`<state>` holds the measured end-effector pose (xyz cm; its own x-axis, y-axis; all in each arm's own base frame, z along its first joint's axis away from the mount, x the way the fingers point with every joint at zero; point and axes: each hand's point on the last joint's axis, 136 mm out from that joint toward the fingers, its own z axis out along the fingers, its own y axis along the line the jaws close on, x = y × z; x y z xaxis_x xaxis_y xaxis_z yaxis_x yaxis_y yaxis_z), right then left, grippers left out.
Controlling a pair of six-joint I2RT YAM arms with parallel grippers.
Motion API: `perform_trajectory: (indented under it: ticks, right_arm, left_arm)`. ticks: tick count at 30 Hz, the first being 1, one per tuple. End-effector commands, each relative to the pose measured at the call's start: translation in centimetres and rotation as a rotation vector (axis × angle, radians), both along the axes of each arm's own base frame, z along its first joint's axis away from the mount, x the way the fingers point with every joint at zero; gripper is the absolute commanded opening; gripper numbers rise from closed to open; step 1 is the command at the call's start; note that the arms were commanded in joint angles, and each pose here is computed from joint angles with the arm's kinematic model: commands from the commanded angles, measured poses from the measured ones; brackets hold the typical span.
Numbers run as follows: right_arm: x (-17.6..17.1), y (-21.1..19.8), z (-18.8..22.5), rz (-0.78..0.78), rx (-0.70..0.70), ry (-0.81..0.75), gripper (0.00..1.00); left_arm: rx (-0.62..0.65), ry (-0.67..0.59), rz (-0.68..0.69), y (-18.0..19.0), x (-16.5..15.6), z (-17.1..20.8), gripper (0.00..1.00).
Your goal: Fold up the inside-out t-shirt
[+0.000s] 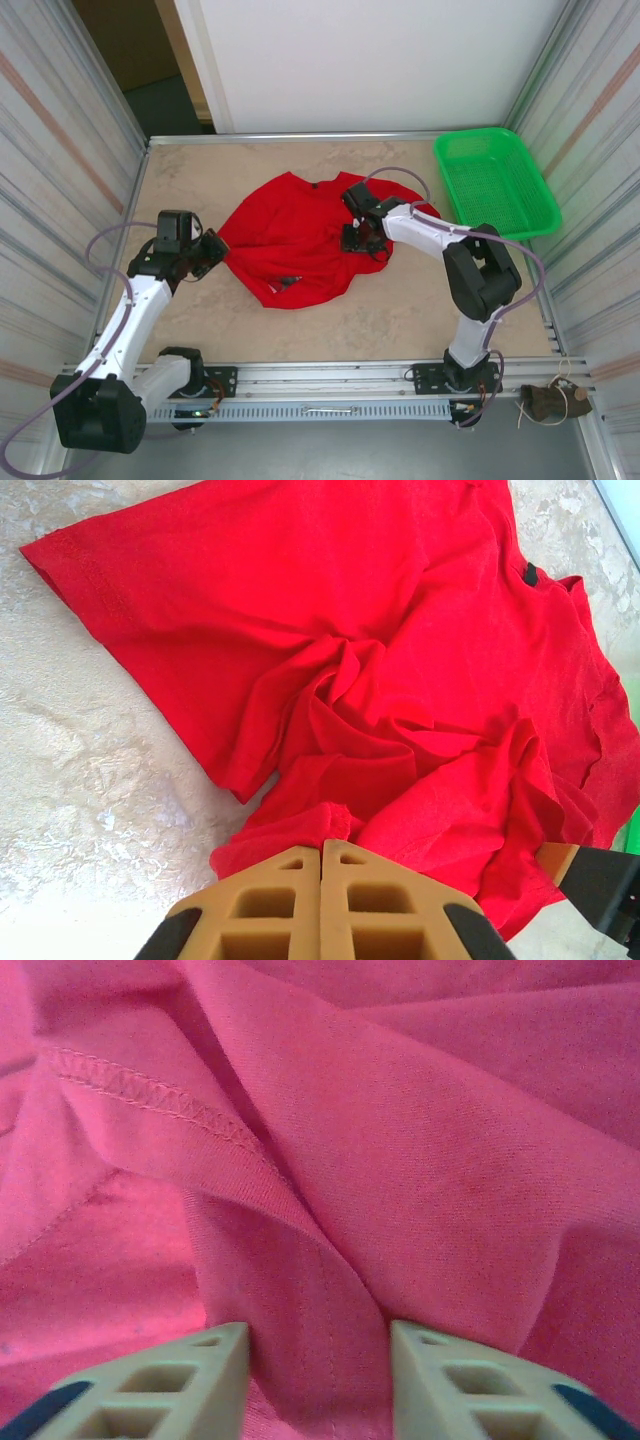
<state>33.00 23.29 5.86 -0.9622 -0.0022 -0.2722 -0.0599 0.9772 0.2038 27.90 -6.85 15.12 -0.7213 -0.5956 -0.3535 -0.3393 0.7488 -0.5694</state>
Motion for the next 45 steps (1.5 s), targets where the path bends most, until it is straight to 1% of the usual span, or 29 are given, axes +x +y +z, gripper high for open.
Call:
perform_trajectory:
  ticks: [1,2,3,4,7,10,13,14,15,17,18,20,22,26,28,29,31,33,34,38,41,44,45]
  right_arm:
    - [-0.1,0.5,0.1,0.024,0.007,0.001,0.25]
    - [-0.1,0.5,0.3,0.023,0.012,0.0,0.16]
    - [-0.1,0.5,0.6,0.022,0.021,-0.002,0.03]
    - [0.0,0.4,1.0,0.019,0.027,-0.008,0.0]
    - [0.7,-0.6,4.1,-0.014,0.071,-0.06,0.0]
    - [2.7,-2.9,11.3,-0.076,0.149,-0.186,0.0]
    - [4.3,-6.5,20.9,-0.152,0.212,-0.374,0.0]
    - [4.2,-8.1,24.7,-0.183,0.227,-0.448,0.0]
    - [4.0,-9.0,27.4,-0.197,0.24,-0.502,0.0]
    - [2.5,-11.2,34.2,-0.229,0.268,-0.648,0.0]
    - [1.6,-12.1,36.9,-0.243,0.282,-0.706,0.0]
    - [-1.3,-13.8,42.9,-0.265,0.321,-0.848,0.0]
    - [-4.5,-15.2,47.5,-0.281,0.359,-0.968,0.0]
    - [-9.9,-17.2,54.0,-0.295,0.446,-1.159,0.0]
    - [-12.1,-17.9,56.4,-0.3,0.488,-1.234,0.0]
    - [-12.8,-18.0,57.3,-0.295,0.505,-1.259,0.0]
    - [-12.9,-17.6,57.8,-0.273,0.526,-1.262,0.0]
    - [-11.7,-16.9,56.9,-0.259,0.517,-1.225,0.0]
    - [-10.7,-16.5,56.2,-0.255,0.503,-1.198,0.0]
    - [-5.6,-15.4,52.3,-0.264,0.42,-1.105,0.0]
    - [-0.6,-15.0,48.9,-0.277,0.343,-1.027,0.0]
    - [4.8,-15.0,46.0,-0.288,0.339,-0.956,0.0]
    - [6.5,-15.1,45.4,-0.294,0.355,-0.938,0.0]
  left_arm:
    - [-0.011,-0.058,-0.011,-0.1,0.6,2.0,0.0]
    - [-0.011,-0.062,-0.011,-0.1,0.7,2.1,0.0]
    - [-0.011,-0.061,-0.01,-0.1,0.7,2.1,0.0]
    - [-0.011,-0.063,-0.011,-0.1,0.7,2.2,0.0]
    - [-0.014,-0.094,-0.015,-0.1,1.5,3.3,0.0]
    - [-0.06,-0.164,-0.012,0.2,3.6,7.3,0.0]
    - [-0.1,-0.309,-0.022,0.2,6.2,14.8,0.0]
    - [-0.108,-0.361,-0.032,0.1,6.8,17.7,0.0]
    - [-0.117,-0.409,-0.043,-0.2,7.1,20.3,0.0]
    - [-0.145,-0.519,-0.06,-0.6,7.1,26.2,0.0]
    - [-0.157,-0.57,-0.061,-0.6,6.8,28.6,0.0]
    - [-0.191,-0.69,-0.066,-0.8,5.6,34.1,0.0]
    - [-0.214,-0.793,-0.06,-0.7,4.0,38.6,0.0]
    - [-0.257,-0.98,-0.049,-0.4,-0.1,46.0,0.0]
    - [-0.264,-1.046,-0.039,-0.2,-1.8,48.5,0.0]
    - [-0.266,-1.071,-0.034,0.0,-2.3,49.4,0.0]
    - [-0.264,-1.09,-0.028,0.1,-2.6,50.2,0.0]
    - [-0.258,-1.065,-0.022,0.1,-1.5,49.7,0.0]
    - [-0.256,-1.034,-0.019,0.1,-0.4,48.8,0.0]
    - [-0.242,-0.902,-0.01,0.0,5.1,44.3,0.0]
    - [-0.202,-0.791,-0.005,0.1,10.3,40.0,0.0]
    - [-0.177,-0.723,-0.014,0.2,15.6,36.7,0.0]
    - [-0.168,-0.722,-0.024,0.2,17.4,36.1,0.0]
